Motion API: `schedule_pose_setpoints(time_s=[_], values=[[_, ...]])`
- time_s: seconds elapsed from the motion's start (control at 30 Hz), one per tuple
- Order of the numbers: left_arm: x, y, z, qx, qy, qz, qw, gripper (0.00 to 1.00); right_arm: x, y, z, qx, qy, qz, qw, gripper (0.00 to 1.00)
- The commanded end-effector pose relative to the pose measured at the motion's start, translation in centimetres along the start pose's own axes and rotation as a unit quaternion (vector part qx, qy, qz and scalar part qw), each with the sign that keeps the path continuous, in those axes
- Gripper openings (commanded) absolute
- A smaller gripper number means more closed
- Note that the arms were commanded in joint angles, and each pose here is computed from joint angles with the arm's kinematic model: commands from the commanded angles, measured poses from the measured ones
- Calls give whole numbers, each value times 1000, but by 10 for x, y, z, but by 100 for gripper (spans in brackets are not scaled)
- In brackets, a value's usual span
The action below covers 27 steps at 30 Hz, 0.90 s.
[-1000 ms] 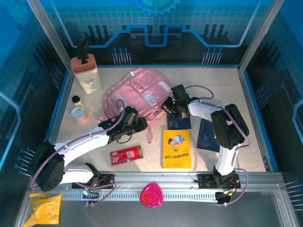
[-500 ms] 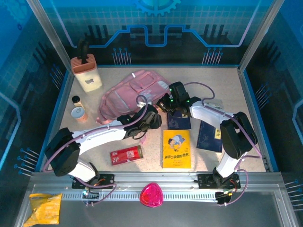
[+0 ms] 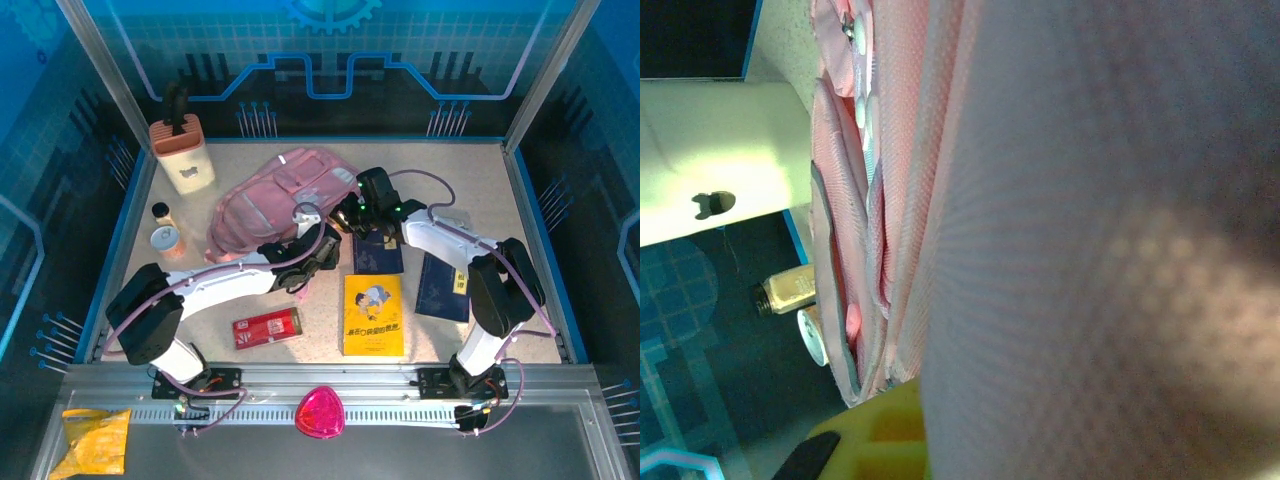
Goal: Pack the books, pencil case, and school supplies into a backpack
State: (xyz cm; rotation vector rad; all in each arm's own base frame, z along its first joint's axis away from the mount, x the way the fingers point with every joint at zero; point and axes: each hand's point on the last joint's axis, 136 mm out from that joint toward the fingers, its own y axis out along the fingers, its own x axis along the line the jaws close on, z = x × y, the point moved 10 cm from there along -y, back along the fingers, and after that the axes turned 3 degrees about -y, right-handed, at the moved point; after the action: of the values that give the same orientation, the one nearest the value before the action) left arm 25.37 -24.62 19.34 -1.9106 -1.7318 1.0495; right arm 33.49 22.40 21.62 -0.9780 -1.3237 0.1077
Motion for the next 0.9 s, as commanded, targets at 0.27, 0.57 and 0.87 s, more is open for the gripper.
schedule_pose_setpoints(time_s=[0.27, 0.57, 0.87], values=[[-8, 16, -20, -101, 15, -53, 993, 42, 38, -21, 9, 8, -7, -70, 998, 0], [-16, 21, -35, -145, -1, -59, 988, 26, 37, -20, 14, 11, -4, -72, 997, 0], [-14, 15, -42, -145, -2, -58, 988, 0, 33, -21, 11, 2, -7, -69, 998, 0]])
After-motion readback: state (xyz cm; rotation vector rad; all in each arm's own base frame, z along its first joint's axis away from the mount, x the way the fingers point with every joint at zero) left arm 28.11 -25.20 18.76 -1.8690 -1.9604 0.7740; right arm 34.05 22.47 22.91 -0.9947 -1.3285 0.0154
